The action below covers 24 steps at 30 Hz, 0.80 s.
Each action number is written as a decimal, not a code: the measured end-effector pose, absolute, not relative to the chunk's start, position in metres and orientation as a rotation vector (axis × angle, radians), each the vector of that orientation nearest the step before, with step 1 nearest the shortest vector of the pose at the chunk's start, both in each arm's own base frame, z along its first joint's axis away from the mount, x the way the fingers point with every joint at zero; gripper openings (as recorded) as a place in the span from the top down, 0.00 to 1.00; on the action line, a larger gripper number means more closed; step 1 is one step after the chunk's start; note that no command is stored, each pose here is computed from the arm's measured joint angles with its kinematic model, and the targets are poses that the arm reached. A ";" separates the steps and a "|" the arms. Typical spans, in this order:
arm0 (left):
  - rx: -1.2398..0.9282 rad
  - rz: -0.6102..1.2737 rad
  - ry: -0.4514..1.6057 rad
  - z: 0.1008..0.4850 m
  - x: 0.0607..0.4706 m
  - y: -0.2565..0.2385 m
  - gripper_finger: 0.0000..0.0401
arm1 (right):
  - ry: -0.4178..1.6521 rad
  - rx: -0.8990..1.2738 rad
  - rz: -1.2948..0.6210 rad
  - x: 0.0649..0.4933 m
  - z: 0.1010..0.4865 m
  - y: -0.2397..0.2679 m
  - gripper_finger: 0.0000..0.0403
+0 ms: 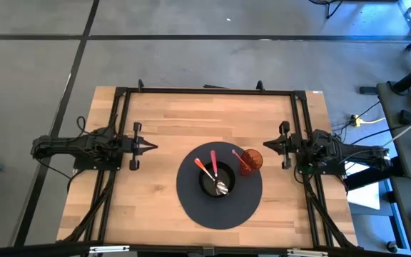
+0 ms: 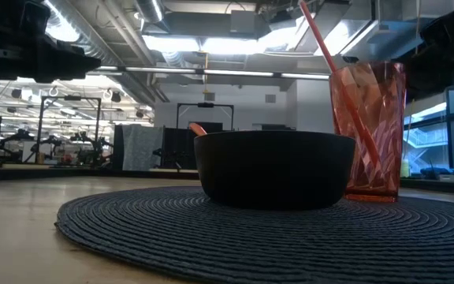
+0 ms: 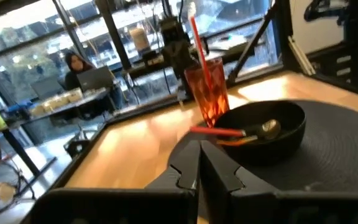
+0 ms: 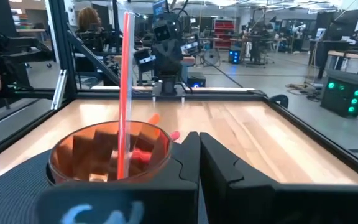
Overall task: Pick & Place Utensil
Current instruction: Return to Home Position
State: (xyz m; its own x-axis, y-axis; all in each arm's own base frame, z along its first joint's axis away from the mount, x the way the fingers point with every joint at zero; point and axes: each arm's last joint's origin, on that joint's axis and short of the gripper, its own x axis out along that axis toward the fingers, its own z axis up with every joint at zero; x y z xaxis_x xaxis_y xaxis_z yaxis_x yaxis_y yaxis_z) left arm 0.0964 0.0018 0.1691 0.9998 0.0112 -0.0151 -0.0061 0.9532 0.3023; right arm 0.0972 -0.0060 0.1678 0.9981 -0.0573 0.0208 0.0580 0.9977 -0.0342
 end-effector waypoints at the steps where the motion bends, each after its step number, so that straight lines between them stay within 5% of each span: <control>1: 0.309 0.011 0.009 0.168 0.097 0.002 0.99 | -0.019 -0.035 -0.053 0.097 0.168 -0.006 0.99; 24: 0.159 0.022 -0.017 0.168 0.098 0.004 0.99 | -0.116 0.002 0.086 0.097 0.177 -0.002 0.99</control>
